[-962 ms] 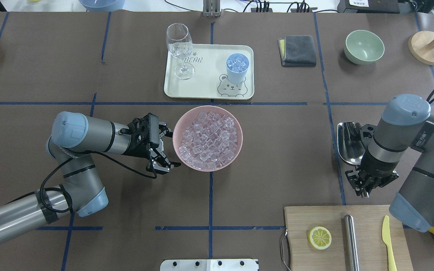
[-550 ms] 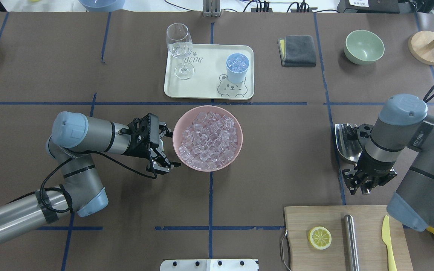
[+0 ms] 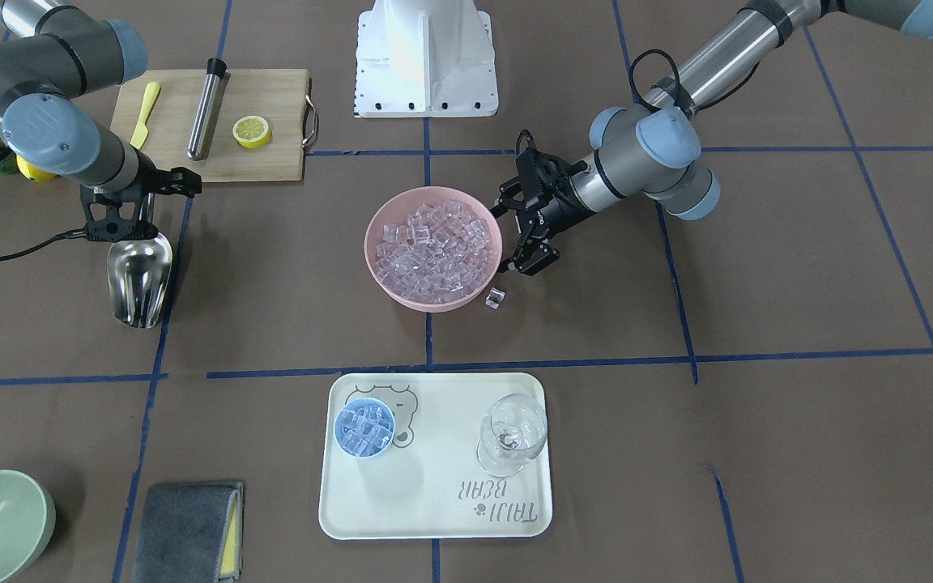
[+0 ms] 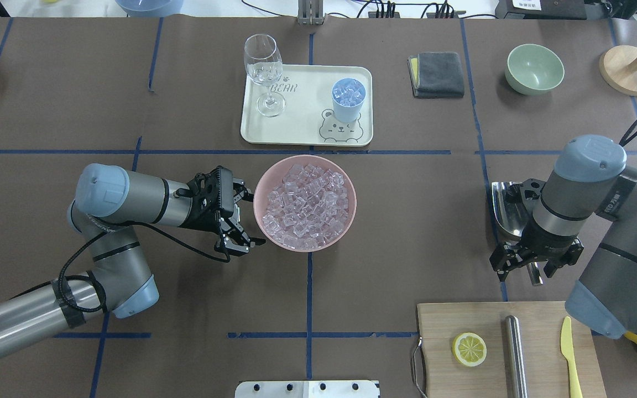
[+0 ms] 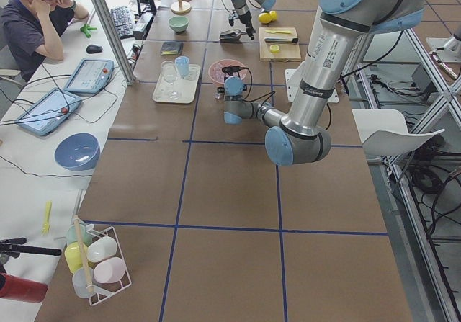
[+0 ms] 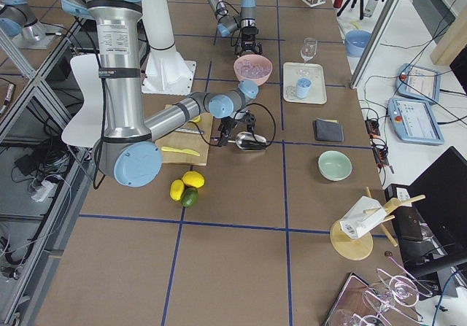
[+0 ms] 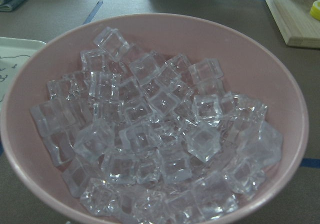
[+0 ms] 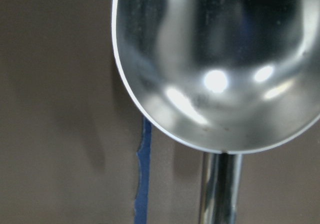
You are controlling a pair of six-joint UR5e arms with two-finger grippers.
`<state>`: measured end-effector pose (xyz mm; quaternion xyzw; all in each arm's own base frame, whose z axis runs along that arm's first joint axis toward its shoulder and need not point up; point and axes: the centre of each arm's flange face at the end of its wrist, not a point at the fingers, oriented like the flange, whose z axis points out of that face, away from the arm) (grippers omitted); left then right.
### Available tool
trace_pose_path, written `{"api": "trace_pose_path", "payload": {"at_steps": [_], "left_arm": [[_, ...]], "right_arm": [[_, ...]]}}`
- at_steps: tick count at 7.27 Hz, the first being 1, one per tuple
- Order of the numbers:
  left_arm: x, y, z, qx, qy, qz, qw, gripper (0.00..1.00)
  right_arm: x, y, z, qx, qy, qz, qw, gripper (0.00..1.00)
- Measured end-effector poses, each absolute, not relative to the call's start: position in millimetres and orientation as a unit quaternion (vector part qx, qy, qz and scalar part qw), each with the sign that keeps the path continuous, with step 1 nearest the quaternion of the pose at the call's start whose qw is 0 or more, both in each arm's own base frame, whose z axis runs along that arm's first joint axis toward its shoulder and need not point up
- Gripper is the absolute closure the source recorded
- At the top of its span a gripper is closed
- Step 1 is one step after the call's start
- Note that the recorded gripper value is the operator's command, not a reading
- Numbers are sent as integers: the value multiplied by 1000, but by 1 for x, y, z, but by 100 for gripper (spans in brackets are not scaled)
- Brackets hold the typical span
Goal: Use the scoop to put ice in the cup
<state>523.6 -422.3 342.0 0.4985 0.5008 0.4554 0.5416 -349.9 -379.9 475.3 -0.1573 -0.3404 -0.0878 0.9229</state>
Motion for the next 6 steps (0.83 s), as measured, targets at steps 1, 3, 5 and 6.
{"api": "trace_pose_path", "payload": {"at_steps": [1, 3, 5, 6], "left_arm": [[524, -422, 343, 498, 501, 456, 542, 0], [523, -422, 345, 496, 500, 456, 544, 0], [522, -422, 347, 496, 500, 456, 544, 0], [521, -422, 347, 496, 499, 456, 544, 0]], "right_arm": [[-338, -388, 460, -131, -344, -81, 926, 0], [-298, -411, 421, -65, -360, -55, 929, 0], [-247, -438, 395, -3, -368, -31, 929, 0], [-218, -449, 400, 25, -363, -51, 930, 0]]}}
